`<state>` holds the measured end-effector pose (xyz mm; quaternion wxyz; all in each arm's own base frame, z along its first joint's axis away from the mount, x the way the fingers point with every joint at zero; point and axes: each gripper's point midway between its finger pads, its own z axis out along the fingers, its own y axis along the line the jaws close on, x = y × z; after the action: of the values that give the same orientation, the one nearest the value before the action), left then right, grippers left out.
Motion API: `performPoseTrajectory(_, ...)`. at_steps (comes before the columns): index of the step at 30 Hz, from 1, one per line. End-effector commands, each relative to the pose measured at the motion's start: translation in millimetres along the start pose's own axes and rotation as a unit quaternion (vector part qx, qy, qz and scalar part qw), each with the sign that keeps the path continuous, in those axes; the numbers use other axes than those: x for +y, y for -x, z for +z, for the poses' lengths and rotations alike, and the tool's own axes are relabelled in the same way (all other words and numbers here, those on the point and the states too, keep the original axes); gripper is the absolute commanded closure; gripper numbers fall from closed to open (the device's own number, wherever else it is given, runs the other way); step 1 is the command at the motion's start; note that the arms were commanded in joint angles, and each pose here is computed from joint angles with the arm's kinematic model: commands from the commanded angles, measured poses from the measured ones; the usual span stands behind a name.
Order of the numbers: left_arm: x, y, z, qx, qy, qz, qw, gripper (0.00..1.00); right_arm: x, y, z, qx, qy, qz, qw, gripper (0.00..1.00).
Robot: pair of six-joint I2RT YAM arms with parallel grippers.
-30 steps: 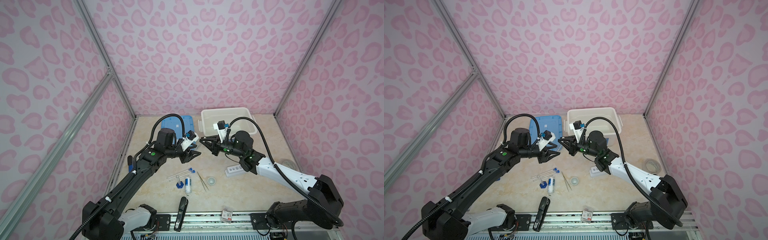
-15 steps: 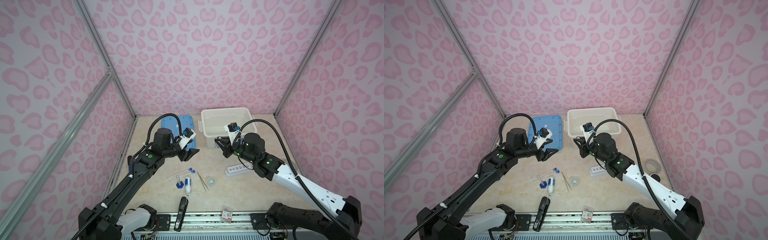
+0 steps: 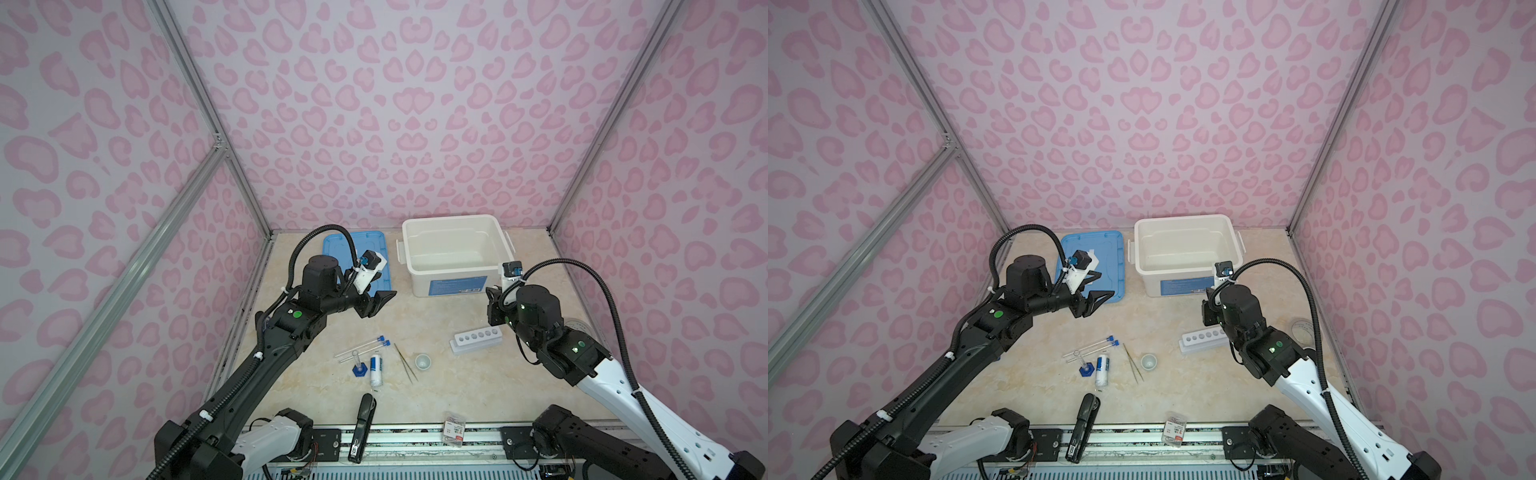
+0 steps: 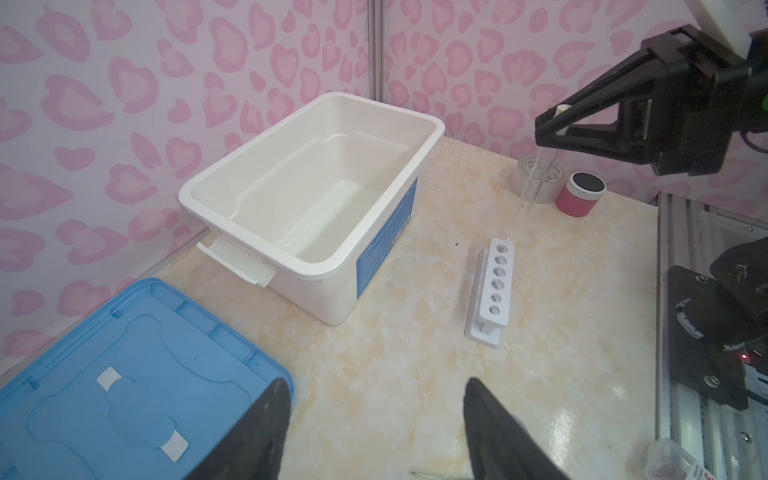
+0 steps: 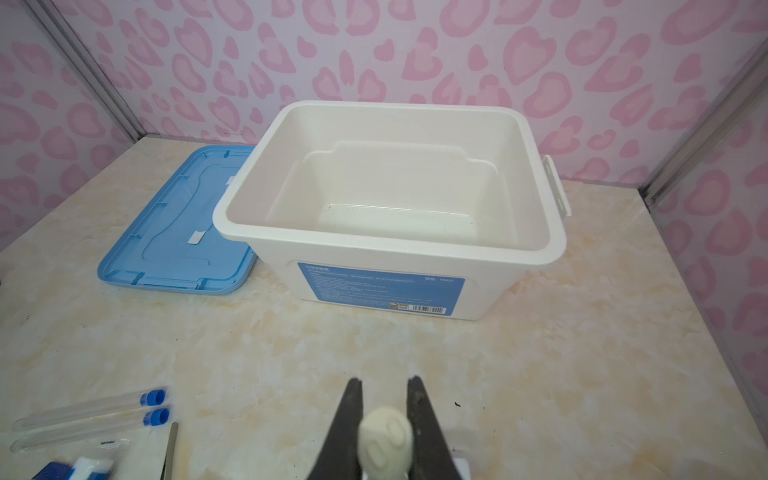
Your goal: Organize the chemistry lab equipment
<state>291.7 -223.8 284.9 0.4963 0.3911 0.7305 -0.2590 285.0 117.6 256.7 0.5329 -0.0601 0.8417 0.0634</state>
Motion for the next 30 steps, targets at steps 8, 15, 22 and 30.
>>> performPoseTrajectory(8,-4,9,-3,-0.021,-0.008,0.006,1.0,0.31,-43,-33,7,0.008,-0.095,0.027,0.995,0.88)
performPoseTrajectory(15,-3,6,-2,-0.015,-0.007,0.006,1.0,0.31,-46,-44,13,0.005,-0.101,0.035,0.994,0.88)
performPoseTrajectory(22,-2,4,0,-0.012,-0.006,0.005,1.0,0.31,-48,-50,14,-0.004,-0.101,0.044,0.994,0.88)
performPoseTrajectory(30,-2,3,0,-0.011,-0.005,0.005,1.0,0.31,-48,-49,23,-0.007,-0.099,0.045,0.994,0.88)
